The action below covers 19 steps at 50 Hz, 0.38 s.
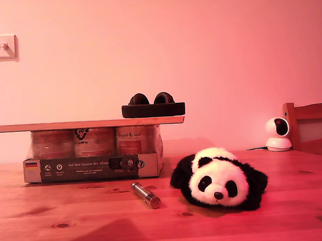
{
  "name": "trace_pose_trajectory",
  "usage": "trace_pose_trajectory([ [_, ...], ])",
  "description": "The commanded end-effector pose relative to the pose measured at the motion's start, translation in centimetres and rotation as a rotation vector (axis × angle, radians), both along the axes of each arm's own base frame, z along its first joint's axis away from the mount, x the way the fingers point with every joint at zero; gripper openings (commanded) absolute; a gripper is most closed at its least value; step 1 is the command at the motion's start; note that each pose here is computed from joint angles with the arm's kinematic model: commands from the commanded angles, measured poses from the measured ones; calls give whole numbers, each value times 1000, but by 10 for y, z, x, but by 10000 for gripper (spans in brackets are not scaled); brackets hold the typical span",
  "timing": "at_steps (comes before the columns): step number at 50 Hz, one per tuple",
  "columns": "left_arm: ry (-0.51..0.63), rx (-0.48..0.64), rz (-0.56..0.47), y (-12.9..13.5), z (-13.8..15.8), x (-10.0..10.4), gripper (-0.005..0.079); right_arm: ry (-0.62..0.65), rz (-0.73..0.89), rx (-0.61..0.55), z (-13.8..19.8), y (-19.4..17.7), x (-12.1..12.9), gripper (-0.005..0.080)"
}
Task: Slide the laser pointer to the right
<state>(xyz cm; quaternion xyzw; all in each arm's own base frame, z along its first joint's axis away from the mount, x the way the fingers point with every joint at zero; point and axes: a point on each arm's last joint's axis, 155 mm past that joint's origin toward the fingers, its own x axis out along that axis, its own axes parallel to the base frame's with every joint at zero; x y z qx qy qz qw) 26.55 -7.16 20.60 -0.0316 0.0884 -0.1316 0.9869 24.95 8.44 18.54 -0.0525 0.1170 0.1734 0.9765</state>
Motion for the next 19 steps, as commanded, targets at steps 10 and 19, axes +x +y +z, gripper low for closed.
trace_pose_trajectory([
  [10,-52,0,11,3,10,-1,-23,99,2,-33,-27,-1,-7,-12],
  [19,-57,-2,11,3,12,0,-23,181,2,-57,-46,-4,-15,-12],
])
